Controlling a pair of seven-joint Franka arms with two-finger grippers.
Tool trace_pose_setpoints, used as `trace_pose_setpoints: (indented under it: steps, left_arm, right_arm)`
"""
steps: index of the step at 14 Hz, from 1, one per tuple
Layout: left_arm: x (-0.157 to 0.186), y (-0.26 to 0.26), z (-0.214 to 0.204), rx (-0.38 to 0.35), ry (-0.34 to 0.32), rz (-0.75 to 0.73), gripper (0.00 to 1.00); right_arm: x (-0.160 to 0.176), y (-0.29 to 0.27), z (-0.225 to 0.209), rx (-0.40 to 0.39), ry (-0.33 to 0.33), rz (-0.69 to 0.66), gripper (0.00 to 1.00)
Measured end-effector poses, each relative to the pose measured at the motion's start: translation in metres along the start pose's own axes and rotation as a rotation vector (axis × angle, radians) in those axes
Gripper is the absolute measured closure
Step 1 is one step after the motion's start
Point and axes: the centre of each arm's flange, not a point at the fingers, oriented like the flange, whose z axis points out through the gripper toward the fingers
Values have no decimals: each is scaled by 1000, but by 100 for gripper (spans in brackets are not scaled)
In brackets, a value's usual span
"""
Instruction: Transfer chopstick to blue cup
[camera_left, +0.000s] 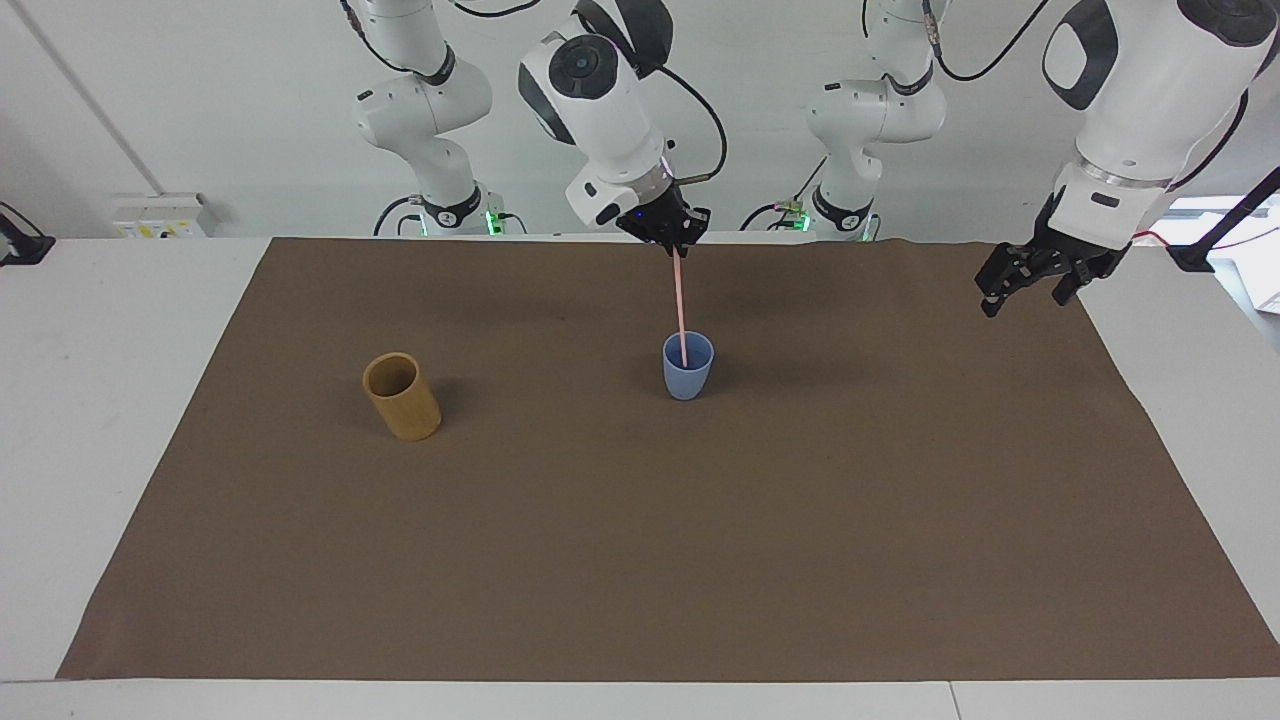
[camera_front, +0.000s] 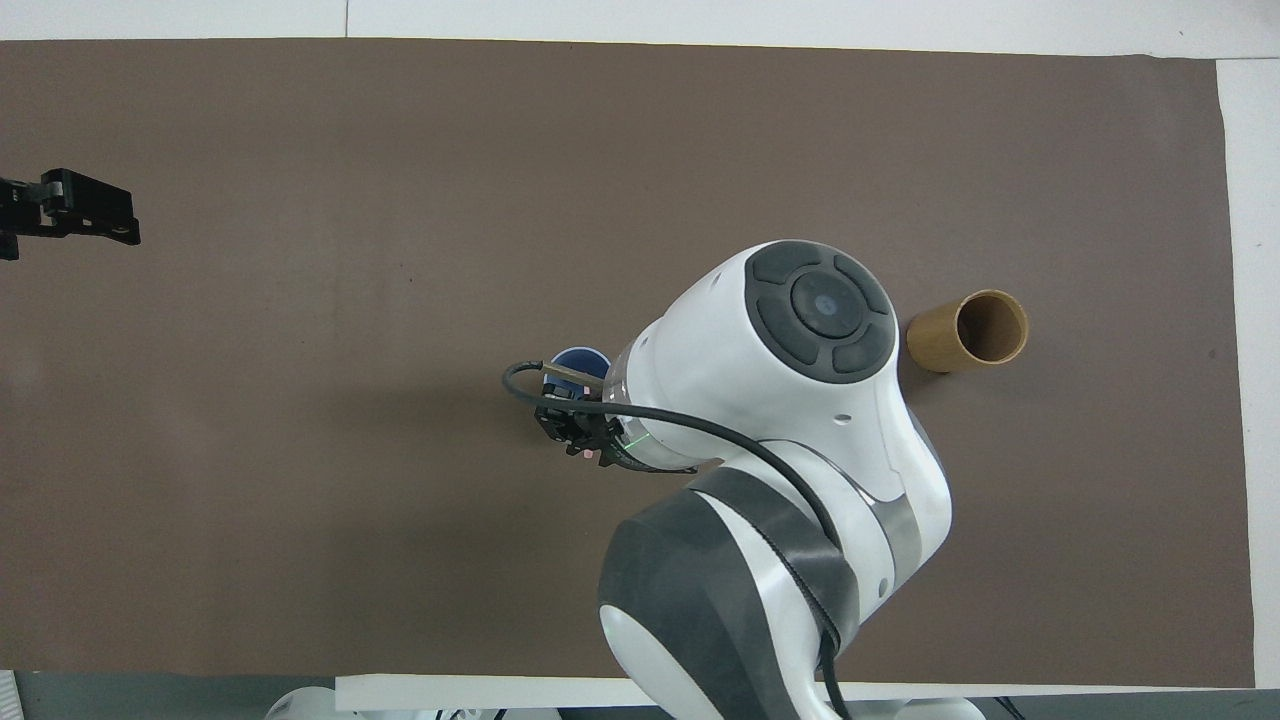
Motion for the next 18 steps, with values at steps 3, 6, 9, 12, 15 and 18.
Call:
trace_pose_setpoints:
  steps: [3, 6, 9, 12, 15, 18]
  left_arm:
    - [0, 0, 0, 0, 0, 0, 0]
    - [0, 0, 0, 0, 0, 0, 0]
    - [0, 0, 0, 0, 0, 0, 0]
    - [0, 0, 0, 0, 0, 0, 0]
    - [0, 0, 0, 0, 0, 0, 0]
    - [0, 0, 0, 0, 0, 0, 0]
  right_arm:
    - [15, 4, -17, 32, 27, 20, 31]
    - [43, 19, -48, 31, 104, 10, 1]
    - [100, 77, -121, -46, 202, -52, 0]
    - [149, 180, -199, -194, 221, -166, 0]
    - [143, 231, -257, -394, 205, -262, 0]
    - [138, 260, -290, -439, 193, -322, 0]
